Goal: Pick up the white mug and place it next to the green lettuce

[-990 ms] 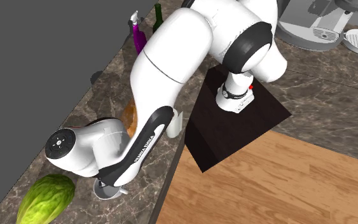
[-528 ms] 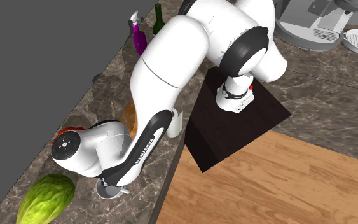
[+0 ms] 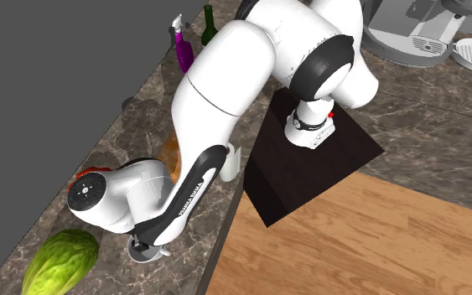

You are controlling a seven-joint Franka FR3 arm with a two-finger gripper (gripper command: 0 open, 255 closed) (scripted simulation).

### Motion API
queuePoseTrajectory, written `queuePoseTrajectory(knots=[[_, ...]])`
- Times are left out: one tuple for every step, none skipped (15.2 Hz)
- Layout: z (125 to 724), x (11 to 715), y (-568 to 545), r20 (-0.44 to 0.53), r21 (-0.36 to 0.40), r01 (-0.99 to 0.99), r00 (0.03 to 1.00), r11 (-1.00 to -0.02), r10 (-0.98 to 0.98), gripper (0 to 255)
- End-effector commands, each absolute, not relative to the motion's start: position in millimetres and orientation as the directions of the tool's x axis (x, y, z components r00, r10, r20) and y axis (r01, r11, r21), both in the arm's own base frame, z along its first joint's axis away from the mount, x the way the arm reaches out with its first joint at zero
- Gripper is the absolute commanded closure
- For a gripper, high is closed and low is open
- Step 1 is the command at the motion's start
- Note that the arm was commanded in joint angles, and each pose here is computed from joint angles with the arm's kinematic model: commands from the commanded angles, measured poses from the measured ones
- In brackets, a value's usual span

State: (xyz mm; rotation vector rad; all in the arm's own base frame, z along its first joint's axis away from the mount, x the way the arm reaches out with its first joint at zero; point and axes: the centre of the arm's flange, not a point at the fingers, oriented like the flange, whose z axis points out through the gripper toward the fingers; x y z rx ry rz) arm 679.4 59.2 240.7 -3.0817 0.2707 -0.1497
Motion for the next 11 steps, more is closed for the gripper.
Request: queuePoseTrajectory(knots=[[240.7,679.4,59.2,0.092,-0.053,-0.172,0.98,-0.984,-0.176,0],[253.8,678.1,58.7,0.092,-0.053,-0.172,0.98,-0.984,-0.176,0],[267.0,676.7,58.3,0.092,-0.053,-0.172,0.98,-0.984,-0.176,0],[280.1,675.4,57.8,0.092,-0.053,-0.172,0.98,-0.984,-0.176,0],[290.4,674.4,57.4,0.092,-0.053,-0.172,0.98,-0.984,-0.176,0],[290.4,674.4,57.4,0.092,-0.053,-0.172,0.98,-0.984,-0.176,0],[290.4,674.4,57.4,0.092,-0.053,-0.172,0.98,-0.984,-0.176,0],[290.4,674.4,57.4,0.092,-0.053,-0.172,0.98,-0.984,-0.176,0],[290.4,674.4,57.4,0.092,-0.053,-0.172,0.98,-0.984,-0.176,0],[290.4,674.4,57.4,0.092,-0.053,-0.172,0.98,-0.984,-0.176,0],[290.4,674.4,57.4,0.092,-0.053,-0.172,0.98,-0.984,-0.176,0]])
